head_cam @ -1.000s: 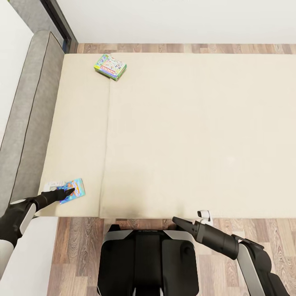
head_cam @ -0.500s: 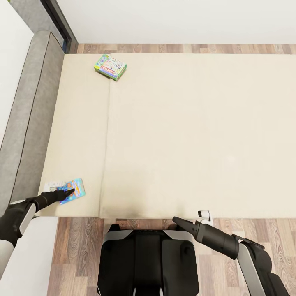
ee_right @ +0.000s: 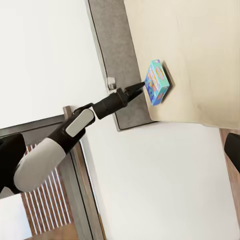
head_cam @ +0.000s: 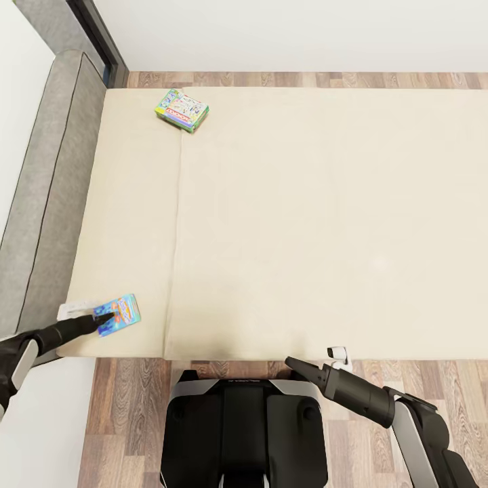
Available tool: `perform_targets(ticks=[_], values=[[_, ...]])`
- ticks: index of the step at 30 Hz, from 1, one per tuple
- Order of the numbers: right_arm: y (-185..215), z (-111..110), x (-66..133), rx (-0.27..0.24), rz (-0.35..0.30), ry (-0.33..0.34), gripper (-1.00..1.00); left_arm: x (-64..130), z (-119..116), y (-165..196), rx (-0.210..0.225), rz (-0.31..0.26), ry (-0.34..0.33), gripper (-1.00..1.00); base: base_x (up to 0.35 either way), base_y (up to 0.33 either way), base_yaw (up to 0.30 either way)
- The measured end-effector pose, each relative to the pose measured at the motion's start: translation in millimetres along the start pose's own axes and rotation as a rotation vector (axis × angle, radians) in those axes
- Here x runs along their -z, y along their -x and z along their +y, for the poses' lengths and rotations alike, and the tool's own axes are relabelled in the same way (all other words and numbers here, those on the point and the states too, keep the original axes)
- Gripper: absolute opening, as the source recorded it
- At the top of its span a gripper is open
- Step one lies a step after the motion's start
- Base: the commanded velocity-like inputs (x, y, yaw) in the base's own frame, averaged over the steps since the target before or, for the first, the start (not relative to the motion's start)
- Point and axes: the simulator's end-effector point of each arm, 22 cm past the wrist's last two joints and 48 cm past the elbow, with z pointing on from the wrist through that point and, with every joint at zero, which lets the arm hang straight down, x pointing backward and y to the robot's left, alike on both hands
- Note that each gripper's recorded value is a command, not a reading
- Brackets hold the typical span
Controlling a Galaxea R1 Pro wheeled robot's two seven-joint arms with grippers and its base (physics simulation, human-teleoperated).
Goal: Put all the toys in the child's room - the three board games (two on the bed and one on the table), the two jigsaw puzzles on the table, and the tennis ball on the table - inside the toy box on the table in the child's room.
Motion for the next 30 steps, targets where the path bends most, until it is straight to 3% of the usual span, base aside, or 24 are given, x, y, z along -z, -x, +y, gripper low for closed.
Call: perform_targets(ticks=[5, 30], values=[[-0.1, 0.1, -0.2, 0.0, 0.0, 0.0, 1.0, 2.5, 4.6, -1.0, 0.025, -0.005, -0.002, 1.0, 0.0, 0.0, 0.0], [-0.4, -0.7, 0.0, -0.002, 0.0, 0.0, 1.0, 1.7, 5.0, -7.2, 0.063, 0.022, -0.005, 1.0, 0.0, 0.0, 0.0]])
